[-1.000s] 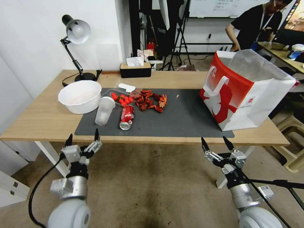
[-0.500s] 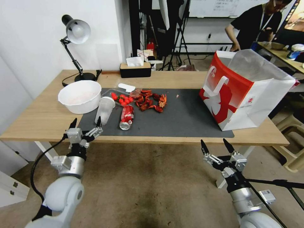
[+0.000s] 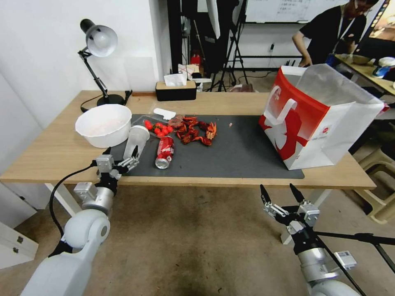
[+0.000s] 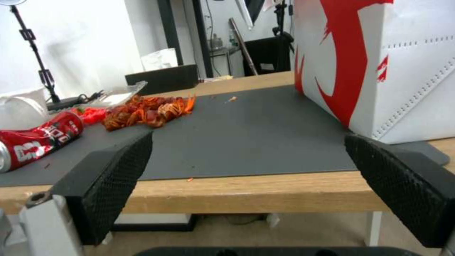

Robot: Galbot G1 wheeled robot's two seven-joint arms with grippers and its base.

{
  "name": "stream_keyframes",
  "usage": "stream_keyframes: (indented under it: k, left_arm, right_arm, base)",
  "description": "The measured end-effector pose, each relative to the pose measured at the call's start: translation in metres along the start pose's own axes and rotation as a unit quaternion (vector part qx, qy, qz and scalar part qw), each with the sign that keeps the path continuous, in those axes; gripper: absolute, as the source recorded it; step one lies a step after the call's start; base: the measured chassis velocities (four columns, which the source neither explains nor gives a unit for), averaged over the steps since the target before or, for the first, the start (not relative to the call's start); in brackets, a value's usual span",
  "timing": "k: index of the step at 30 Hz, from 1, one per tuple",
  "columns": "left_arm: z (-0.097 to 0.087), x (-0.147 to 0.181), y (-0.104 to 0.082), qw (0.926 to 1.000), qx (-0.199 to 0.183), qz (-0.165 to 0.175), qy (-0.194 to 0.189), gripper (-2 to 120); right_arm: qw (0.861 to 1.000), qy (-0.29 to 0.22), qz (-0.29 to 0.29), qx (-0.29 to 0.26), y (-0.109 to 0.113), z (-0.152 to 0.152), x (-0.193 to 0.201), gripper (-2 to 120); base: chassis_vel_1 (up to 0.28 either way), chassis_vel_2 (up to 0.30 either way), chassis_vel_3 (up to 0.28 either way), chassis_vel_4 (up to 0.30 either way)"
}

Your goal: Pick up the trash from the table and place it into the takeout bag.

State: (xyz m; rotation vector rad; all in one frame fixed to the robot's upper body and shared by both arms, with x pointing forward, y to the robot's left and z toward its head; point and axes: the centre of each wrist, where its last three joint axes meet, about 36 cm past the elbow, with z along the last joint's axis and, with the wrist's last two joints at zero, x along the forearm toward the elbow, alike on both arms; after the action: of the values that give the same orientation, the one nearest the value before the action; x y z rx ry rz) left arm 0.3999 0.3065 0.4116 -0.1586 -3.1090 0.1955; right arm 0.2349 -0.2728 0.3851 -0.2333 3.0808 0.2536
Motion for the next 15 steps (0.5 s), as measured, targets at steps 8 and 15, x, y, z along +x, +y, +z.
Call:
stream_keyframes:
  k: [8, 15]
  left_arm:
    - [-0.007, -0.022, -0.002, 0.999, -0.013, -0.003, 0.043, 100]
    - [-0.011, -0.038, 0.001, 0.9981, -0.022, -0.007, 0.057, 100]
  right_arm:
    - [1.0, -0.001, 0.004, 0.006, 0.001, 0.003, 0.003, 100]
    - [1.0, -0.003, 0.008, 0.014, 0.0, 0.003, 0.004, 100]
  base:
    - [0.0, 0.0, 0.0, 0.0]
    - [0.0, 0.0, 0.0, 0.0]
